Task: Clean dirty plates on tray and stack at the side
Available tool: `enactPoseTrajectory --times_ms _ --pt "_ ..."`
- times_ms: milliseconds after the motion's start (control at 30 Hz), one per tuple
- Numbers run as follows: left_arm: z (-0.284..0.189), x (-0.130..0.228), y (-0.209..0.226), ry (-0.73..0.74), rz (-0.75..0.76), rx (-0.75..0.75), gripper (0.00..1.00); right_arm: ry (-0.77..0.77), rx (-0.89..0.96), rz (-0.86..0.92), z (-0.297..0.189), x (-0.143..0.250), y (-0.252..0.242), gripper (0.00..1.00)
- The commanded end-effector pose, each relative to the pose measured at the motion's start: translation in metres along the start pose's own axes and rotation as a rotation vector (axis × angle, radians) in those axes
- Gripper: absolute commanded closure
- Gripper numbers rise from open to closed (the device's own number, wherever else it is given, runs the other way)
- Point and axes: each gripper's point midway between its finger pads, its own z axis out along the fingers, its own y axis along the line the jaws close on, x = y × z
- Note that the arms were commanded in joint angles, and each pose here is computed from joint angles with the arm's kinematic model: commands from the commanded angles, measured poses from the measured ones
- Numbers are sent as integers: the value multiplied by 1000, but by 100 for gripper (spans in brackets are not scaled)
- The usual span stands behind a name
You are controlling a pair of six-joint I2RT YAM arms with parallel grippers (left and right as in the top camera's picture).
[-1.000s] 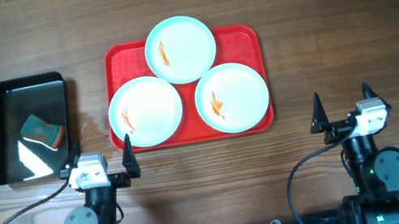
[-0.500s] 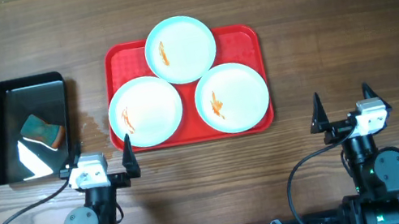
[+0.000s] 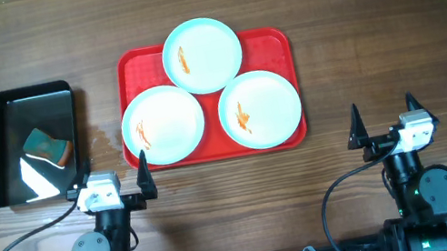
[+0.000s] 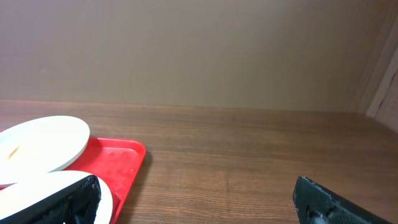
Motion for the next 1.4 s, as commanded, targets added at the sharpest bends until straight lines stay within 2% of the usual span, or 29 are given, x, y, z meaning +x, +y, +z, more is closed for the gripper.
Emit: enactPoseTrajectory --times_ms 0,33,67,133,233,333,433,500,633,767,833,900,1000,1033,1133,1167,1233,1367 --pt "-1 -9 -19 -41 -81 117 0 -9 13 17 -1 -1 -2 0" --pt "-11 -11 -59 -13 -210 356 0 -9 13 18 -1 -2 -2 0" --pt "-22 -13 -83 9 -260 508 0 -9 13 18 -1 -2 -2 0" --pt "-37 -16 -105 32 -292 667 0 -9 13 18 -1 -2 -2 0" --pt "-52 -20 -122 67 -354 796 0 -9 13 18 -1 -2 -2 0" --pt "-61 -49 -125 -32 -348 847 0 -9 13 18 -1 -2 -2 0" --pt "-51 -83 -102 -109 -397 691 0 -9 13 18 -1 -2 -2 0" --pt "-44 -93 -89 -66 -410 586 0 -9 13 18 -1 -2 -2 0" --pt "-24 -90 -72 153 -418 447 0 -9 13 17 -1 -2 -2 0" --pt "20 -90 -42 480 -449 240 0 -9 13 18 -1 -2 -2 0" --pt "41 -94 -18 647 -422 89 0 -9 13 18 -1 -2 -2 0" --pt "62 -104 -7 732 -395 39 0 -9 13 17 -1 -2 -2 0" --pt "97 -116 2 759 -395 16 0 -9 13 18 -1 -2 -2 0" --pt "106 -112 18 765 -425 -81 0 -9 13 18 -1 -2 -2 0" --pt "104 -91 98 715 -643 -540 0 -9 13 18 -1 -2 -2 0" --pt "100 -85 119 708 -676 -623 0 -9 13 18 -1 -2 -2 0" --pt "93 -67 156 730 -724 -725 0 -9 13 18 -1 -2 -2 0" --pt "82 -39 190 786 -772 -824 0 -9 13 18 -1 -2 -2 0"
